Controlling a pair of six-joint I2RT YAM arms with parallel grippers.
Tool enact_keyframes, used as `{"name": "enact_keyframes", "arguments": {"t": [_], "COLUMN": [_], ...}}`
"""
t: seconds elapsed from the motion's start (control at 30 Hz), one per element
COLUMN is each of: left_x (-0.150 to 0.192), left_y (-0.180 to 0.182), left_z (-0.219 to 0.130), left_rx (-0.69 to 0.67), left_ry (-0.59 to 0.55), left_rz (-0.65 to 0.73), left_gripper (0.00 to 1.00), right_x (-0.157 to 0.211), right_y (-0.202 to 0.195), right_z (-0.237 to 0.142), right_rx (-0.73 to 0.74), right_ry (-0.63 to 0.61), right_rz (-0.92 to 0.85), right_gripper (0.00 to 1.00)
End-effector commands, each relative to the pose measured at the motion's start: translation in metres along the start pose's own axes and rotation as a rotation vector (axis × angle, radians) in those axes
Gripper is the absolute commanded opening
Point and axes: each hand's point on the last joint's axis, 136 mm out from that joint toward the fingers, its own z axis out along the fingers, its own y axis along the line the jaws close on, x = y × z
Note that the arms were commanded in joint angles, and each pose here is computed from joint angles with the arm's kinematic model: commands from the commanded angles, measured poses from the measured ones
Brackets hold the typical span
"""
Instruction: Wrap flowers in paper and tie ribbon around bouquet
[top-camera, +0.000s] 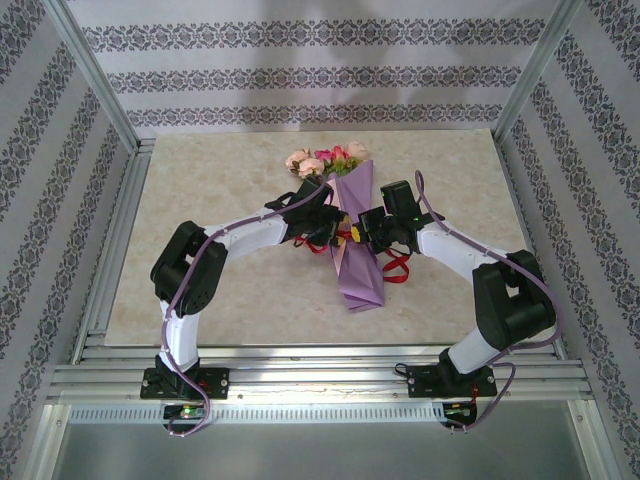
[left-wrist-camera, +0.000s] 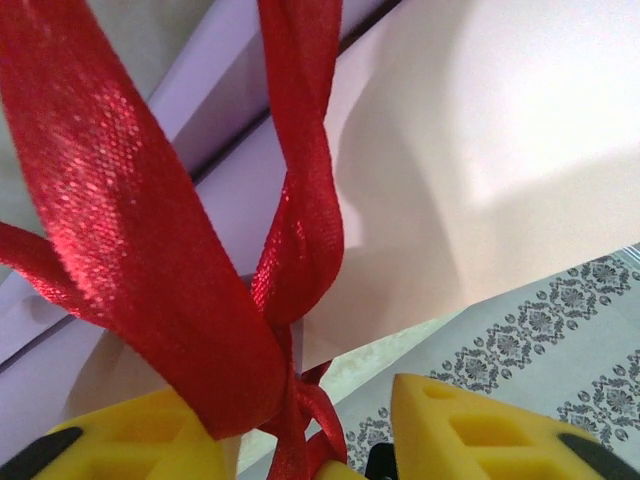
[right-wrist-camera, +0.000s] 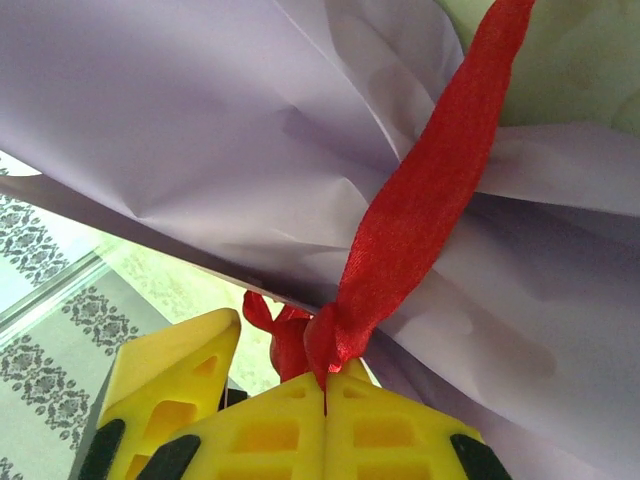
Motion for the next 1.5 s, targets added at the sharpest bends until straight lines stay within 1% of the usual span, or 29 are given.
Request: {"name": "enact_keyframes", "arguments": {"t": [0.0, 0.13, 0.37, 0.7, 1.0, 1.23, 1.37, 1.47], "left_x": [-0.009, -0.009, -0.008, -0.008, -0.008, -0.005, -0.005, -0.003], "left_y": [-0.009, -0.014, -0.013, -0.012, -0.023, -0.027, -0.029, -0.029], "left_z": [-0.004, -0.005, -0.003, -0.003, -0.002, -0.002, -0.003, -0.005], "left_rx": [0.044, 0.062, 0.067, 0.086, 0.164, 0.205, 0.242, 0.258], "left_ry": [-0.026, -0.022, -0.012, -0.006, 0.008, 0.027, 0.040, 0.046], "left_rz": [-0.075, -0.063, -0.053, -0.042, -0.026, -0.016, -0.006, -0.001], "left_gripper": [0.39, 0.34, 0.30, 0.19, 0.17, 0.17, 0.12, 0.10], "right_x": [0.002, 0.002, 0.004, 0.005, 0.006, 0.006, 0.006, 0.005], "right_y": [0.003, 0.002, -0.001, -0.009, -0.016, -0.021, -0.026, -0.029], "right_z": [-0.005, -0.005, -0.005, -0.003, 0.002, 0.006, 0.010, 0.012], "right_rx": [-0.018, -0.016, -0.013, -0.008, -0.002, 0.012, 0.018, 0.023], "right_ry": [0.005, 0.008, 0.015, 0.028, 0.044, 0.049, 0.050, 0.051], "right_rz": [0.003, 0.003, 0.002, 0.015, 0.035, 0.037, 0.045, 0.051], "right_gripper": [0.00, 0.00, 0.00, 0.00, 0.00, 0.00, 0.00, 0.00]}}
